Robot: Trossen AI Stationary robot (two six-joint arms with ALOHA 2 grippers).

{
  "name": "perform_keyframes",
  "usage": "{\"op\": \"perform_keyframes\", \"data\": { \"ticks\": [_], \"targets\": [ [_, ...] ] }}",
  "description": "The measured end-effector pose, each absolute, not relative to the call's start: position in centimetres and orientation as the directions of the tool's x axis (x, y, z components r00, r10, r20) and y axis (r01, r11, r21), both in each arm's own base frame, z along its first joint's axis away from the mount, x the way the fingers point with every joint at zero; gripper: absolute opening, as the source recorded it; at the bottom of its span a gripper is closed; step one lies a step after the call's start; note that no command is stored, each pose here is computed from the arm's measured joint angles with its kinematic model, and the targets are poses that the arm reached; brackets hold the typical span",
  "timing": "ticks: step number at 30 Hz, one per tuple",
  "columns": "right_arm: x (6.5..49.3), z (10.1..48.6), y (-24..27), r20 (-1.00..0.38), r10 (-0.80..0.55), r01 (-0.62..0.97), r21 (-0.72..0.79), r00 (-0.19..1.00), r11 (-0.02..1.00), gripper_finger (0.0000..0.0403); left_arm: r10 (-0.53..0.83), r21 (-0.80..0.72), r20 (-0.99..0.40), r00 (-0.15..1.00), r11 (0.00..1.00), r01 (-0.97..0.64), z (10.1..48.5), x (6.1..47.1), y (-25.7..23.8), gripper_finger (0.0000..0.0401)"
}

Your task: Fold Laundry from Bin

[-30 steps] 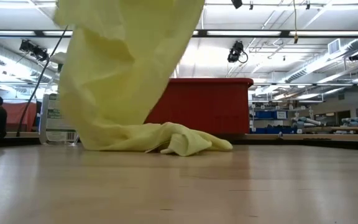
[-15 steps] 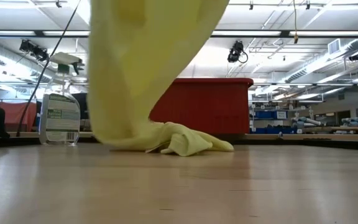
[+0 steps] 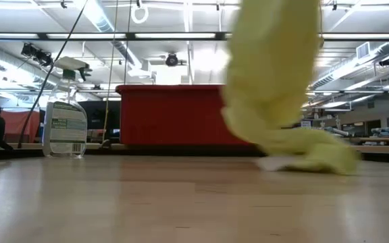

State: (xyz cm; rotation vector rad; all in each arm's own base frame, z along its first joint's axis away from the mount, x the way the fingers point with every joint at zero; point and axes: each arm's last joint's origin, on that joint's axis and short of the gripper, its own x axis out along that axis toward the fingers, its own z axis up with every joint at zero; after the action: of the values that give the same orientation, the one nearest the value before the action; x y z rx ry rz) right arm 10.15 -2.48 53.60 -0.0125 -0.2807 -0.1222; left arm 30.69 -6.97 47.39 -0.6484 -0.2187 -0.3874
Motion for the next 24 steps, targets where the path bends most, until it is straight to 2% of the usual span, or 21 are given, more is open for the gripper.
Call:
{"op": "perform_keyframes", "data": {
  "ticks": [3, 6, 8, 10, 12, 14, 17, 21, 24],
  "targets": [
    [9.5, 53.9, -2.6, 0.283, -0.177, 0.191, -0.022, 0.943, 0.981, 0.0009, -0.278, -0.558, 0.341, 0.898, 0.709, 0.431, 47.5, 32.1, -7.3, 0.0],
    [10.3, 53.5, -3.0, 0.217, -0.213, 0.222, -0.021, 0.953, 0.975, 0.0009, -0.258, -0.573, 0.284, 0.923, 0.726, 0.38, 48.2, 31.9, -7.4, 0.0],
    [11.9, 52.5, -3.7, 0.122, -0.225, 0.227, -0.002, 0.967, 0.974, 0.0009, -0.209, -0.585, 0.144, 0.967, 0.77, 0.253, 48.2, 31.1, -7.7, 0.0],
    [14.8, 50.4, -4.7, -0.027, -0.227, 0.228, 0.041, 0.974, 0.973, 0.0009, -0.119, -0.59, -0.054, 0.991, 0.805, 0.065, 47.6, 30.0, -8.1, 0.0],
    [18.1, 47.9, -5.7, -0.171, -0.201, 0.217, 0.082, 0.965, 0.973, 0.0009, -0.018, -0.586, -0.27, 0.963, 0.797, -0.15, 46.3, 28.9, -8.6, 0.0],
    [21.3, 45.1, -6.6, -0.291, -0.146, 0.189, 0.126, 0.946, 0.974, 0.0009, 0.039, -0.585, -0.442, 0.896, 0.745, -0.321, 44.6, 27.9, -9.1, 0.0],
    [25.4, 41.7, -7.8, -0.394, -0.055, 0.133, 0.174, 0.917, 0.976, 0.0009, 0.055, -0.587, -0.612, 0.789, 0.638, -0.499, 41.5, 27.2, -10.5, 0.0],
    [31.2, 35.4, -9.0, -0.542, 0.064, 0.088, 0.25, 0.838, 0.964, 0.0009, 0.046, -0.566, -0.726, 0.686, 0.527, -0.634, 37.2, 26.6, -12.8, 0.0],
    [35.0, 31.8, -9.3, -0.559, 0.142, 0.031, 0.288, 0.817, 0.957, 0.0009, 0.05, -0.541, -0.781, 0.622, 0.444, -0.714, 34.6, 25.8, -14.1, 0.0]
  ]
}}
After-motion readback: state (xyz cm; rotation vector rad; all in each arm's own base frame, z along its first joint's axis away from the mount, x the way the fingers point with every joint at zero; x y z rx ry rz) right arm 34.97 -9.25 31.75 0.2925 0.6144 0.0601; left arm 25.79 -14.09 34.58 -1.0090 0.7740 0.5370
